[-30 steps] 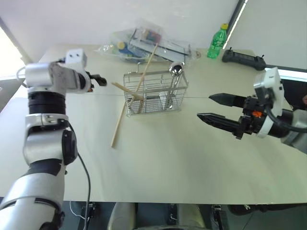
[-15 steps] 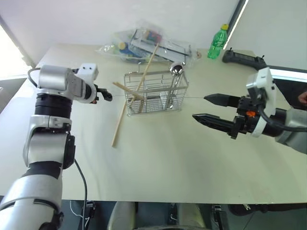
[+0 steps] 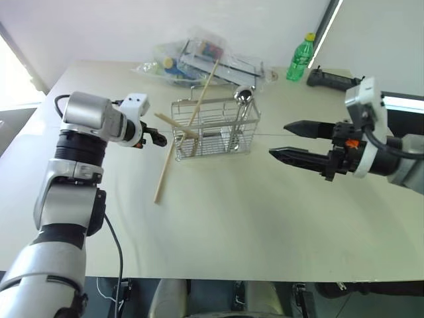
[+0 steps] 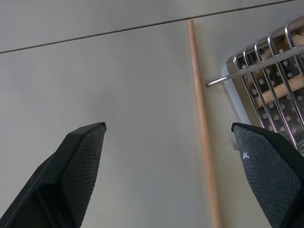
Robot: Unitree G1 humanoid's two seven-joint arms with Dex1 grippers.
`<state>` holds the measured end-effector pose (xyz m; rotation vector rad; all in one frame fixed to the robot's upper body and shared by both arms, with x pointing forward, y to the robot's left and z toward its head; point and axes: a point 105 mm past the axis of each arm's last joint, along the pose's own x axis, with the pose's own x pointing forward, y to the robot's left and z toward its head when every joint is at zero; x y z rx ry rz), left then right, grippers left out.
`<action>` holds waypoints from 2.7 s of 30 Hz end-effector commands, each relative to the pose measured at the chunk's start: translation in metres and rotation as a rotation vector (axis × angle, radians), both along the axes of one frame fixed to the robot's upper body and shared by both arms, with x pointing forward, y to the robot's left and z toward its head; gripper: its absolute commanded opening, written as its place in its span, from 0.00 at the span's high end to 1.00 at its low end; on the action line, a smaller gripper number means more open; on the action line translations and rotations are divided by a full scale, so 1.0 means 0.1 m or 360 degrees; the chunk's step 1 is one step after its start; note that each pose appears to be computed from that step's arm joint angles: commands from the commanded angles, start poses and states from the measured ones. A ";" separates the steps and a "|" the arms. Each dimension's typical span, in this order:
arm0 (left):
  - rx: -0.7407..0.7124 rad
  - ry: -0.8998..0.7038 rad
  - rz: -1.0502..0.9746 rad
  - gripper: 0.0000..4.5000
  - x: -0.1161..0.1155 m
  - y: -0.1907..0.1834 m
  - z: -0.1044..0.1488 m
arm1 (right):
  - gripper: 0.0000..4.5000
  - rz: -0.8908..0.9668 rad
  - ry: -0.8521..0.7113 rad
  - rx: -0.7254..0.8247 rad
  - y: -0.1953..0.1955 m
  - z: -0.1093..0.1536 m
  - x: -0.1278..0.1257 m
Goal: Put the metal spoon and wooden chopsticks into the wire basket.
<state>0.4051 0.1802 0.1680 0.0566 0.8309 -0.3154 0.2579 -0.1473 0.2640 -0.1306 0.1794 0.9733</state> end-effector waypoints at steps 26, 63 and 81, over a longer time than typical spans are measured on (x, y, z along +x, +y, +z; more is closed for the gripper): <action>0.0003 0.0100 -0.0043 0.01 0.08 -0.04 -0.42 | 0.07 -0.0053 -0.0071 0.0013 0.00 0.21 0.06; 0.0233 0.0086 -0.0150 0.99 0.14 -0.12 -0.50 | 0.07 -0.0101 -0.0085 0.0061 0.02 0.23 0.10; 0.0144 -0.0621 0.0571 0.99 0.41 0.96 0.32 | 0.07 -0.0149 -0.0088 0.0063 -0.07 0.13 0.05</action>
